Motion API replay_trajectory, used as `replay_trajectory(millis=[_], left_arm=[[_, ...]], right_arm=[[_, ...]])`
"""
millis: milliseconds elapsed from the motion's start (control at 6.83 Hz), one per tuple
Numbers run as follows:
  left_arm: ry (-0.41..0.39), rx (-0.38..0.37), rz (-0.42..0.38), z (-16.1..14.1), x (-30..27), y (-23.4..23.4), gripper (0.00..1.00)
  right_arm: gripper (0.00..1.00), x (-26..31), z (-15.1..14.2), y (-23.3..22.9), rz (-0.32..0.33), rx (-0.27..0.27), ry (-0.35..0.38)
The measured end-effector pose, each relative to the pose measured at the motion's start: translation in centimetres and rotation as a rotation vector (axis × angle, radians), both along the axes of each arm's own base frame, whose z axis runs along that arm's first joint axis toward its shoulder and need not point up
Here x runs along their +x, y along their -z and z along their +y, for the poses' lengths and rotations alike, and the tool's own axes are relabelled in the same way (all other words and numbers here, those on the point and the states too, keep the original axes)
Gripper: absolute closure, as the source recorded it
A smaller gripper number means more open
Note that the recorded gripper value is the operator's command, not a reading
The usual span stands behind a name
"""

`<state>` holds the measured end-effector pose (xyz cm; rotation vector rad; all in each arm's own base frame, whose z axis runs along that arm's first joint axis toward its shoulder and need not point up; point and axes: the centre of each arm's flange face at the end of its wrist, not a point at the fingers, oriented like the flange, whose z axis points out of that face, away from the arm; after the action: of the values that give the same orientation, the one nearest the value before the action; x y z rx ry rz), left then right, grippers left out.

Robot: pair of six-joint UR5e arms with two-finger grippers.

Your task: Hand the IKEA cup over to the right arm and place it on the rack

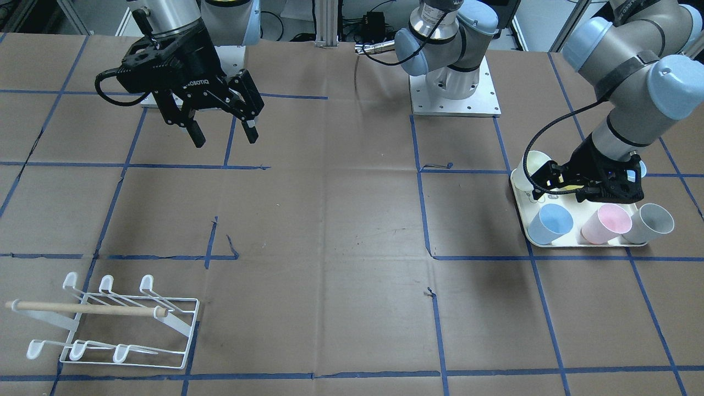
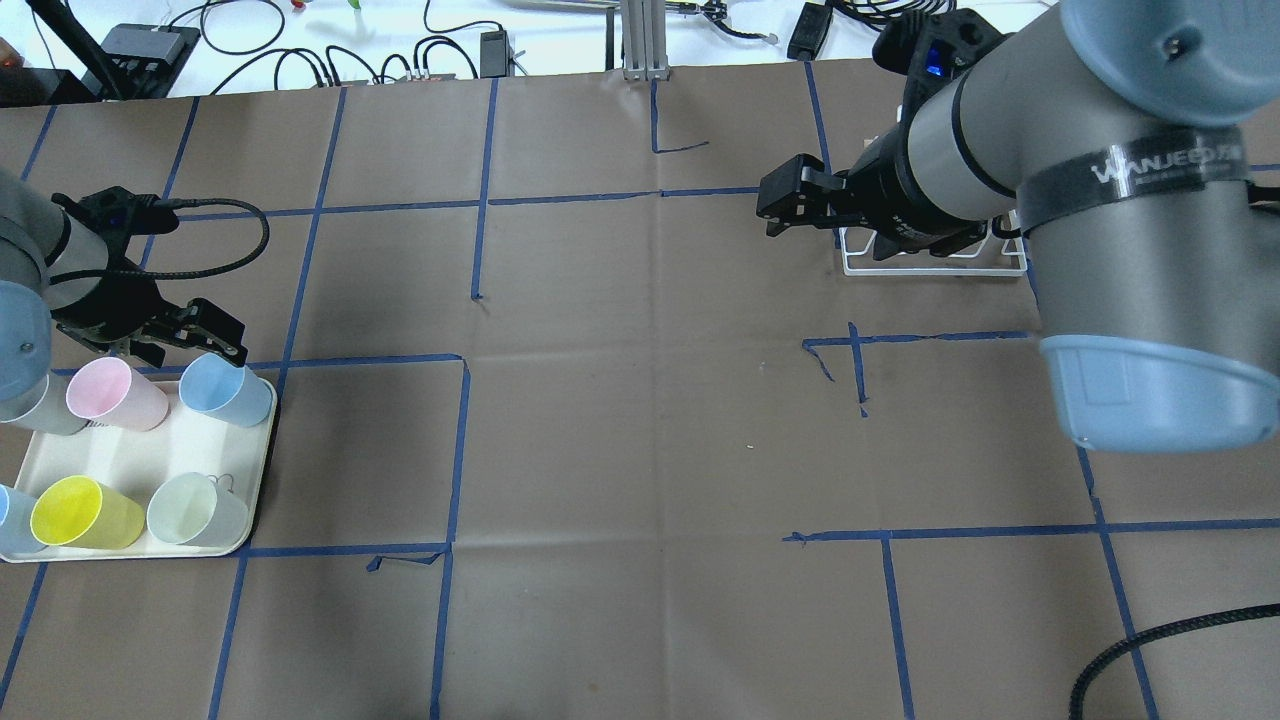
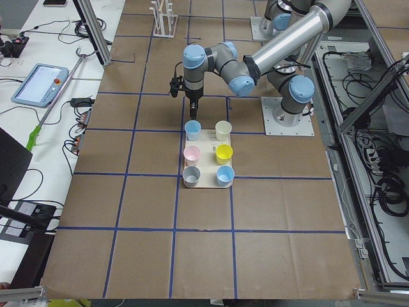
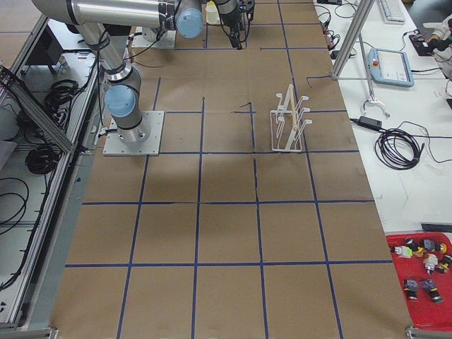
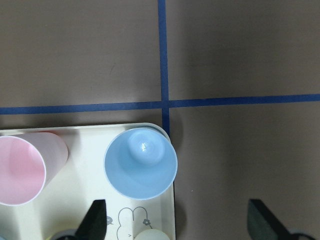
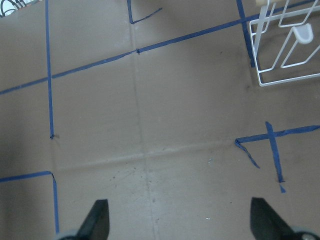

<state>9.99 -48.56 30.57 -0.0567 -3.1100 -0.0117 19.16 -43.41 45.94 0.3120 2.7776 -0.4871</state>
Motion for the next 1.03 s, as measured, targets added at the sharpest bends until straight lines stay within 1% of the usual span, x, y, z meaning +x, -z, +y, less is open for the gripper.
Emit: replay_trajectory(millis=[293,440,586,733,879,1026], left_arm=[[0.001,0.017,0.008,-0.1,0.0,4.2,0.01],[0.001,0.021,0.007,-0.1,0.0,6.0,0.01],[0.0,0.026,0.008,0.0,0.0,7.0,0.02],[0.0,0.031,0.009,0.1,0.0,7.5,0.08],[0.001,0.032,0.008,0.1,0.1,7.7,0.25],[0.003,0.03,0.006,-0.1,0.1,7.6,0.52]], right_arm=[[0.02,0.2,0.2,2.1,-0.108,-0.037,0.159],[0.02,0.4,0.4,2.5,-0.182,-0.061,0.232],[0.02,0.7,0.5,2.6,-0.253,-0.071,0.28],[0.02,0.9,0.3,2.8,-0.299,-0.078,0.318],[0.02,1.0,0.1,2.8,-0.333,-0.083,0.354],[0.02,1.0,0.0,2.9,-0.368,-0.082,0.401]])
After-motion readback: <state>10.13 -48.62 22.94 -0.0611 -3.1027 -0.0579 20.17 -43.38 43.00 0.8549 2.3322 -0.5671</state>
